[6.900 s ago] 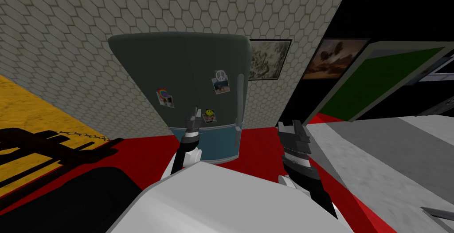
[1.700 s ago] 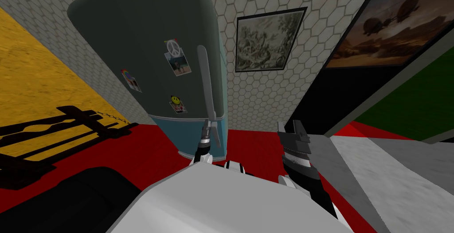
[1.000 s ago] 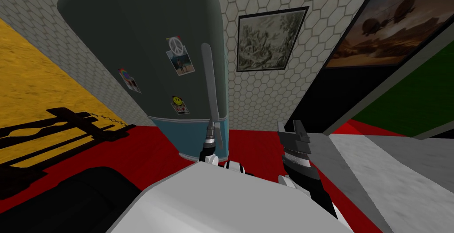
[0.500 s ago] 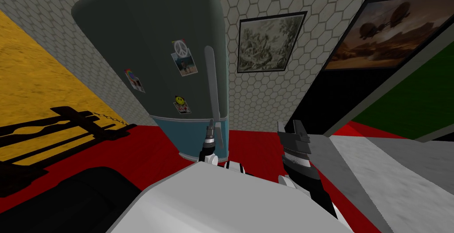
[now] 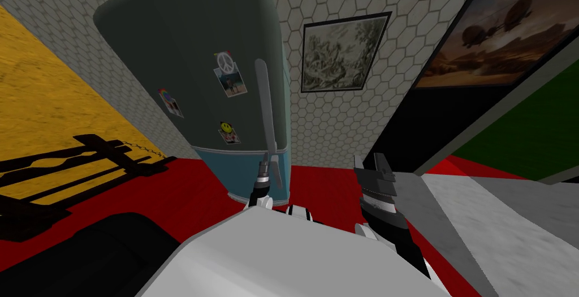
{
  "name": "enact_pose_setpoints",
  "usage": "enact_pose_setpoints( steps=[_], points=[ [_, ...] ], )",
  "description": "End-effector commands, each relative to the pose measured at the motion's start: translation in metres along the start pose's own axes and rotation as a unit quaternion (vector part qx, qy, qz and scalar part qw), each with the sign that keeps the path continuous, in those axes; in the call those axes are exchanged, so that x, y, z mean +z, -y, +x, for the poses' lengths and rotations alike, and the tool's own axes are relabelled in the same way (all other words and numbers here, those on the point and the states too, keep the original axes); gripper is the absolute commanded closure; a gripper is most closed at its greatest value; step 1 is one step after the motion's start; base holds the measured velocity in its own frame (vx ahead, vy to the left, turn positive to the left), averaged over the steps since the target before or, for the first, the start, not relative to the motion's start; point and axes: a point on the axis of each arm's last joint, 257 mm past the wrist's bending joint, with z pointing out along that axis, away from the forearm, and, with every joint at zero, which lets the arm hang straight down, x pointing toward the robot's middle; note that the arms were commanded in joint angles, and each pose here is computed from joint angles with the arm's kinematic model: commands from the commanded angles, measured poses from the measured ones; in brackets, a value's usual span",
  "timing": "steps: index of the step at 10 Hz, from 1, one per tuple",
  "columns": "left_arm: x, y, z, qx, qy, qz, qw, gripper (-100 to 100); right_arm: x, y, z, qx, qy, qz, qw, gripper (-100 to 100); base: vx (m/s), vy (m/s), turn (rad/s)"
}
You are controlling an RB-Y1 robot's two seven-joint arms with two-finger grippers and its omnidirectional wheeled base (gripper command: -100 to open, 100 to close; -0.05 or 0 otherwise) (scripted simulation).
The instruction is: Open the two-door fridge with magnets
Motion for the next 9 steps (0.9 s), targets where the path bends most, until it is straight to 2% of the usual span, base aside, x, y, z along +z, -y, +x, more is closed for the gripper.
enact_pose_setpoints(
  steps=[1, 2, 3, 4, 5, 6, 7, 8, 9],
  points=[
    [0.0, -0.009, -0.016, 0.002, -0.006, -0.002, 1.0, 100, 0.0, 0.0, 0.0, 0.0, 0.0, 0.0, 1.0, 0, -0.004, -0.084, 0.029],
    [0.0, -0.009, -0.016, -0.011, -0.006, -0.002, 0.9999, 100, 0.0, 0.0, 0.0, 0.0, 0.0, 0.0, 1.0, 0, 0.006, -0.075, 0.035],
    [0.0, -0.014, -0.029, 0.003, -0.009, -0.001, 1.0, 100, 0.0, 0.0, 0.0, 0.0, 0.0, 0.0, 1.0, 0, -0.001, -0.091, 0.023],
    [0.0, -0.014, -0.029, -0.012, -0.009, -0.002, 0.9999, 100, 0.0, 0.0, 0.0, 0.0, 0.0, 0.0, 1.0, 0, 0.008, -0.076, 0.033],
    [0.0, -0.019, -0.042, 0.002, -0.011, -0.001, 0.9999, 100, 0.0, 0.0, 0.0, 0.0, 0.0, 0.0, 1.0, 0, 0.011, -0.087, 0.02],
    [0.0, -0.019, -0.042, -0.013, -0.011, -0.002, 0.9998, 100, 0.0, 0.0, 0.0, 0.0, 0.0, 0.0, 1.0, 0, 0.0, -0.077, 0.026],
    [0.001, -0.023, -0.055, 0.0, -0.014, -0.002, 0.9999, 100, 0.0, 0.0, 0.0, 0.0, 0.0, 0.0, 1.0, 0, -0.012, -0.094, 0.027],
    [0.001, -0.023, -0.055, -0.014, -0.014, -0.002, 0.9998, 100, 0.0, 0.0, 0.0, 0.0, 0.0, 0.0, 1.0, 0, -0.006, -0.089, 0.012],
    [0.001, -0.023, -0.055, -0.017, -0.014, -0.002, 0.9998, 100, 0.0, 0.0, 0.0, 0.0, 0.0, 0.0, 1.0, 0, 0.001, -0.043, -0.005]
  ],
)
